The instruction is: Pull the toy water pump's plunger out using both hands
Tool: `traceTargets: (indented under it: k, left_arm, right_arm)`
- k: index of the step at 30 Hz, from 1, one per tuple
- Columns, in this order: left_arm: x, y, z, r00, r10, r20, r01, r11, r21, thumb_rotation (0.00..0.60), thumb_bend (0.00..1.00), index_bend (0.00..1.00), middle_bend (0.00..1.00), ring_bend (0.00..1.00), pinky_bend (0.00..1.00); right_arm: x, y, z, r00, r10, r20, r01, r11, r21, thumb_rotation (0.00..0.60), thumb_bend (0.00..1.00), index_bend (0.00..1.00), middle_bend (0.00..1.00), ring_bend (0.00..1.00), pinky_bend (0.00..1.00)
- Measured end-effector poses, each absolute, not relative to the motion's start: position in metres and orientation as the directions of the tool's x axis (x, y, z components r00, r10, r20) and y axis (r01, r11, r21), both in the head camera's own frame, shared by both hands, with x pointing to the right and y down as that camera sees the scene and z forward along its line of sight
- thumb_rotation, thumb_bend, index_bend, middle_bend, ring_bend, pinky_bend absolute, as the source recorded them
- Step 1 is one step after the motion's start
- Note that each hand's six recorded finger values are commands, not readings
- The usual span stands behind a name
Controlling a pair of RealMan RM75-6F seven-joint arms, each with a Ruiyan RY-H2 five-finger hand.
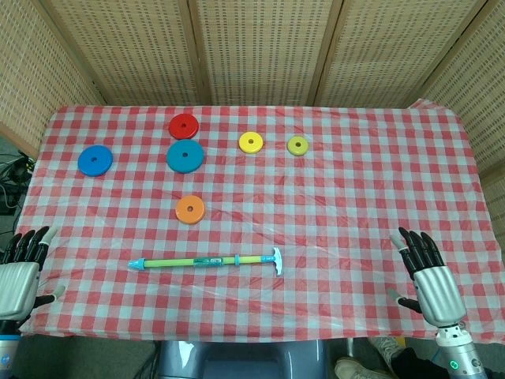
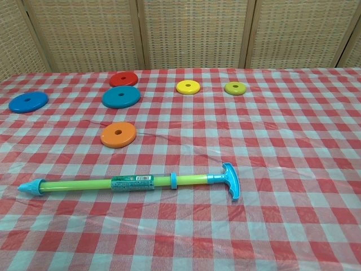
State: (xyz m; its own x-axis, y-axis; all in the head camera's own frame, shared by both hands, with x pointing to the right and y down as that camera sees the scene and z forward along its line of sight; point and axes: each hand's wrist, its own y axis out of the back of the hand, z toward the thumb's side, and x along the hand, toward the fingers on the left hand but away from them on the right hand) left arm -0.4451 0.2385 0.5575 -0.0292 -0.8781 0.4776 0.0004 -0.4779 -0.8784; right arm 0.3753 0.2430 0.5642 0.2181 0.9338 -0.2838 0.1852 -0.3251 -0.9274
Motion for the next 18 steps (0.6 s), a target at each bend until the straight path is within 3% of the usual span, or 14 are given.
traceTargets:
  k: [18]
  left_arm:
    - [-0.4514,0.2369,0.5536,-0.044,-0.877,0.478,-0.022,-0.477,-0.878,0.6,0.11,0.0,0.0,0.0,0.0]
  right_arm:
    - [0.3672,0.2455,0.5688,0.243,0.92,-0.306,0.183,-0.354,-0.917,0.6,0.11,0.0,0.0,0.0,0.0]
